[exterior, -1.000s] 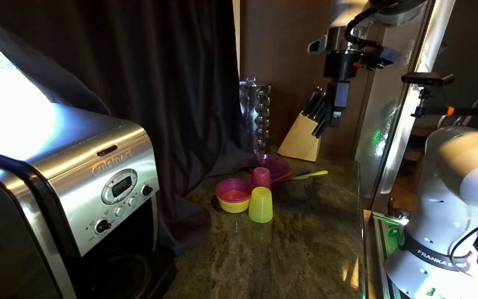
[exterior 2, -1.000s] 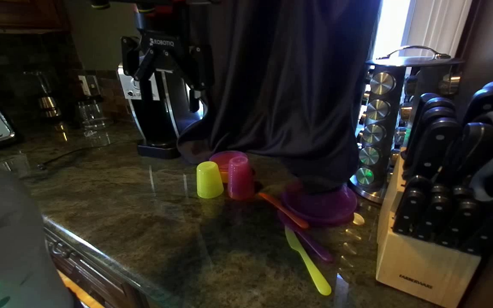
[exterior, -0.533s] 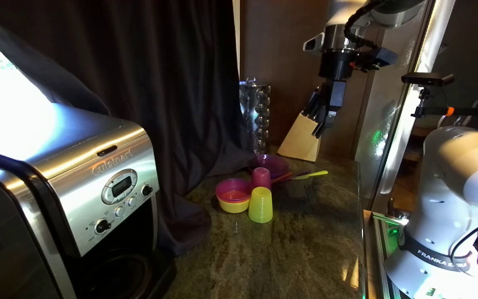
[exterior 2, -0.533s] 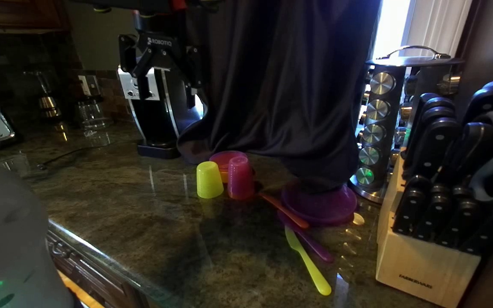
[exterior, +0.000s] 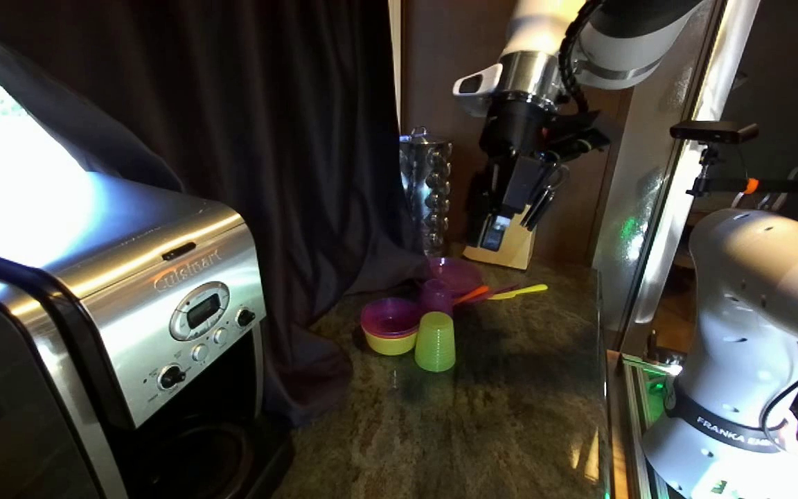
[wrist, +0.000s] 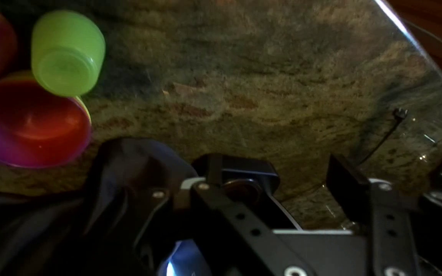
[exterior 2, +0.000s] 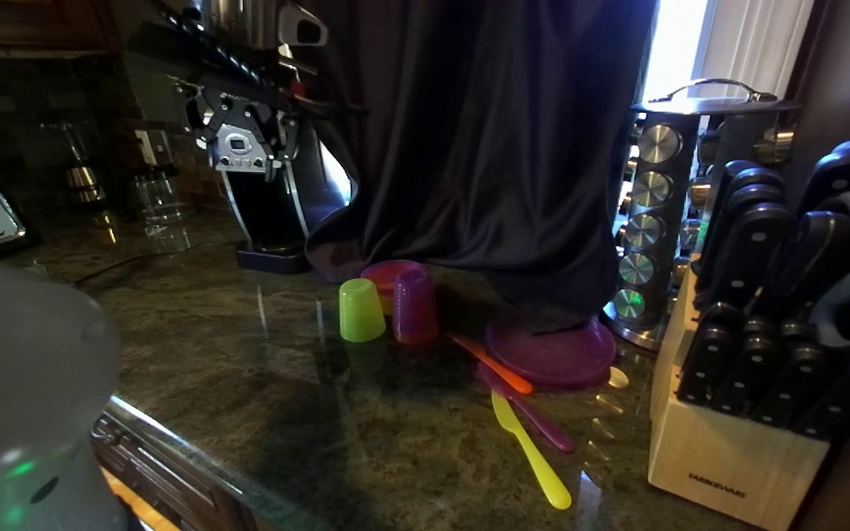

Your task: Move the machine to the left

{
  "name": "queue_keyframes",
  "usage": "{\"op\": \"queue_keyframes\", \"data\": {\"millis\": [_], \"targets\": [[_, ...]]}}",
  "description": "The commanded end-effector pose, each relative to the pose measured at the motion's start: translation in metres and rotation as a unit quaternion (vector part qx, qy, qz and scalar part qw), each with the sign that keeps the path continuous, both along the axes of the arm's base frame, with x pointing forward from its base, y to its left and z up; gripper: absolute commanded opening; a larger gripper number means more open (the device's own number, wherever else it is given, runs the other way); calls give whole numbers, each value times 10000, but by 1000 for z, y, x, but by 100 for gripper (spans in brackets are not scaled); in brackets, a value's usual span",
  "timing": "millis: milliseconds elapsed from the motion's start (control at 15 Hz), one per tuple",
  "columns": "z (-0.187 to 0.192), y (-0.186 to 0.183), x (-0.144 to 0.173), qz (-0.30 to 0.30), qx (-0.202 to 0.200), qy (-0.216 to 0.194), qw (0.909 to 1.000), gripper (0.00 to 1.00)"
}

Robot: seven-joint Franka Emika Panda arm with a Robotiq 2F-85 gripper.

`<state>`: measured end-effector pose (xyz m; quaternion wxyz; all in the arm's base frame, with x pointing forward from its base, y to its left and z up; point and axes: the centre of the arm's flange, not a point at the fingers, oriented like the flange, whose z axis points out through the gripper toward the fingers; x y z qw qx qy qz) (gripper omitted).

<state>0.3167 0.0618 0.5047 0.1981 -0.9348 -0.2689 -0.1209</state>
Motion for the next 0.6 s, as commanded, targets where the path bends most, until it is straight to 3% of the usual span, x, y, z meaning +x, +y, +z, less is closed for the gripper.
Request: {"op": "queue_keyframes", "data": {"millis": [0, 333, 533], "targets": [[-34, 7, 43, 225, 840, -490, 9950, 42], [-63, 24, 86, 223, 2064, -767, 9752, 4], [-78, 32, 113, -50, 2832, -766, 9560, 0]]}}
